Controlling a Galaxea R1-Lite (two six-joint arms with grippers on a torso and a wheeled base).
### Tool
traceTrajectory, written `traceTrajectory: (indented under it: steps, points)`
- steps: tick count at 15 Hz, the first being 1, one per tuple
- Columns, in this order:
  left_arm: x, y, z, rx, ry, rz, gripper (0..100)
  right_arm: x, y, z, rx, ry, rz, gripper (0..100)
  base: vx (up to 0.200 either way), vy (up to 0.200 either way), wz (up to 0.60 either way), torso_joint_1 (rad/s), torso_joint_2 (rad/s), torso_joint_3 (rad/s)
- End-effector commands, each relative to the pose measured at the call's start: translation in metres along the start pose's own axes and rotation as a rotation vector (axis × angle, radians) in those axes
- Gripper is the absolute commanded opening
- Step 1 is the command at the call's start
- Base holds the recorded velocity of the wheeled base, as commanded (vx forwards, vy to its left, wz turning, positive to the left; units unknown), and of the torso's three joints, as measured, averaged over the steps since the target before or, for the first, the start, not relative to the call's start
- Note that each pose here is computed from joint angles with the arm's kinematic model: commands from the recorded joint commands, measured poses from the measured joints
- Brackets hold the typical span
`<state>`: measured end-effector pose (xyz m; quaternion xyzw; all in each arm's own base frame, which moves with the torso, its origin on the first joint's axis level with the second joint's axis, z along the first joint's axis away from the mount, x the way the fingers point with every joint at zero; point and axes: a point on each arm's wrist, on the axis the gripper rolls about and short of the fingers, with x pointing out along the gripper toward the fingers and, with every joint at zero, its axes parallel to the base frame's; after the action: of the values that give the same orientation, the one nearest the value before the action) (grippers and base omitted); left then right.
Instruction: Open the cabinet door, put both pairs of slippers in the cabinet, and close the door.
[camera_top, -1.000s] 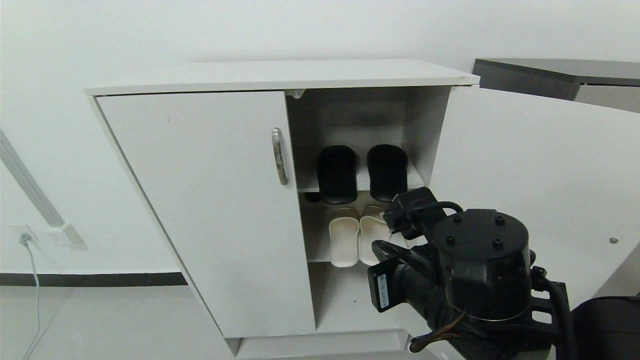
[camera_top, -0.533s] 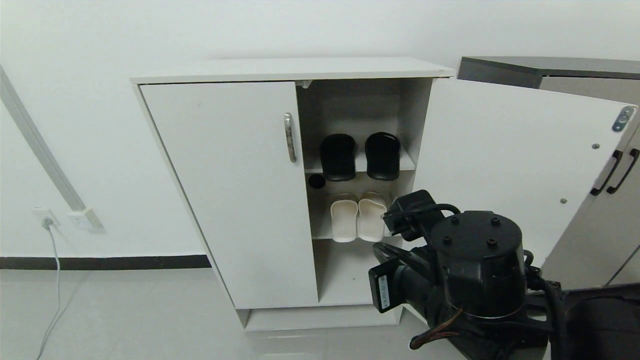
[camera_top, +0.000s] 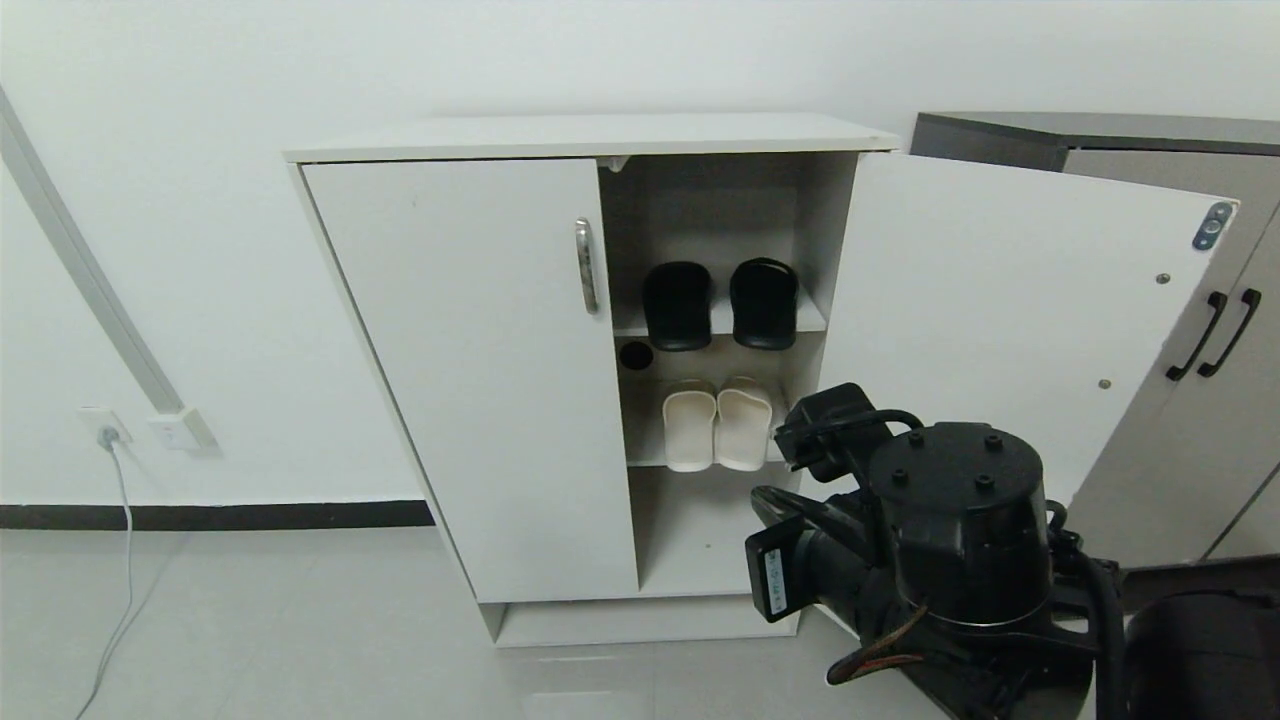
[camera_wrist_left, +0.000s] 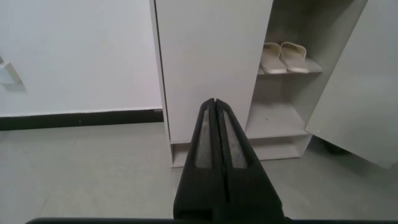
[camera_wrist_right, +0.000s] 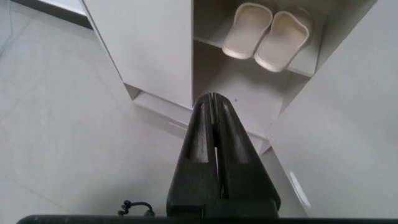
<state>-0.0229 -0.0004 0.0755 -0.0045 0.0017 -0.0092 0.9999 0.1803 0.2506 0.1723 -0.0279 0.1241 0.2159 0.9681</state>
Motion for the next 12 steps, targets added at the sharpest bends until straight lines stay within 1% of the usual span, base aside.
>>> traceTrajectory:
  steps: [1, 12]
  points:
    - [0.0001, 0.0000, -0.0001, 0.000, 0.001, 0.000, 0, 0.0012, -0.0008, -0.0018, -0.004, 0.007, -0.005, 0, 0.000, 0.000, 0.00, 0.000, 0.00, 0.000]
    - [0.0001, 0.0000, -0.0001, 0.001, 0.001, 0.000, 0, 0.0054, -0.0012, -0.0058, -0.012, 0.021, -0.015, 0, 0.000, 0.000, 0.00, 0.000, 0.00, 0.000]
